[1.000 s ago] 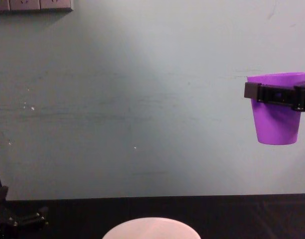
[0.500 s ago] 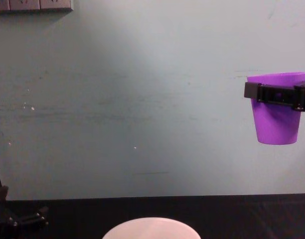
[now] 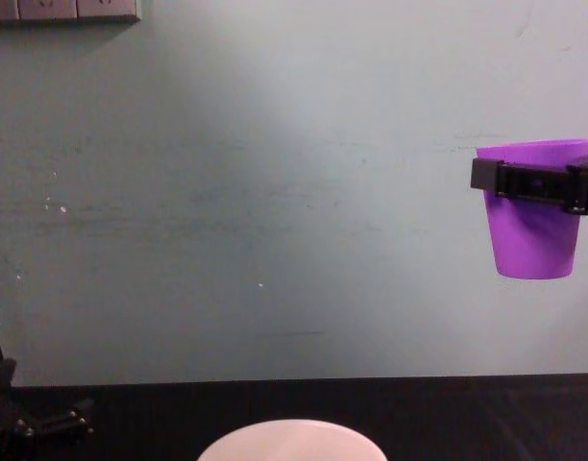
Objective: Pick up the cup and pour the mung beans from the cup into the bowl.
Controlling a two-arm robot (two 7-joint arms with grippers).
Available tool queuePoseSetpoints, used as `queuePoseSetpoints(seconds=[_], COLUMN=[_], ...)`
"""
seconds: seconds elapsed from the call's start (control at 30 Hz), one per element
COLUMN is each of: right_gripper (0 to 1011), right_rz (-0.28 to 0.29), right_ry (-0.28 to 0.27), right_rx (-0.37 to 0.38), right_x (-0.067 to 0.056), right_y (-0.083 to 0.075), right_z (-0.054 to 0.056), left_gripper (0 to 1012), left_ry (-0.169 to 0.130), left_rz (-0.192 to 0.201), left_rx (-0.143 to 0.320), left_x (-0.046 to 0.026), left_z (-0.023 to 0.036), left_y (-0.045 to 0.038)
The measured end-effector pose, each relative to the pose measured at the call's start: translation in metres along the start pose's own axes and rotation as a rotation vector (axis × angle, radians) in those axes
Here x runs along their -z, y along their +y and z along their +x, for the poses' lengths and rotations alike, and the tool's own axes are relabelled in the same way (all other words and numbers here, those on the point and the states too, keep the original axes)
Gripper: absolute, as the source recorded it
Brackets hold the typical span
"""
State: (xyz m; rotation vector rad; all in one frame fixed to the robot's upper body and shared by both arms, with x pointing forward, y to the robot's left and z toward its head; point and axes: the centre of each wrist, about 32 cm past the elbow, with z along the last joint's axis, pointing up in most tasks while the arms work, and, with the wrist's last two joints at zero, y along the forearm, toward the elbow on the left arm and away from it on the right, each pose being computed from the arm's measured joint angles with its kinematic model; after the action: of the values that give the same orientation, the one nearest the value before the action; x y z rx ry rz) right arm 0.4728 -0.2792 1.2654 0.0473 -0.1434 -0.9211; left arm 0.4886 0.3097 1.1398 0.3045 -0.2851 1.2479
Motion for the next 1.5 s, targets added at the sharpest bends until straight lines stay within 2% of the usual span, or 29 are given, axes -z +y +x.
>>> queuePoseSetpoints(seconds=[1.5], right_gripper=[746], right_rz=[0.000], right_ry=[0.000], right_rx=[0.000], right_x=[0.0000], right_y=[0.0000], right_z=[0.0000], left_gripper=[1000], left_ry=[0.000], left_rz=[0.000], left_rx=[0.000], left_x=[0.0000], left_z=[0.0000], left_y=[0.0000])
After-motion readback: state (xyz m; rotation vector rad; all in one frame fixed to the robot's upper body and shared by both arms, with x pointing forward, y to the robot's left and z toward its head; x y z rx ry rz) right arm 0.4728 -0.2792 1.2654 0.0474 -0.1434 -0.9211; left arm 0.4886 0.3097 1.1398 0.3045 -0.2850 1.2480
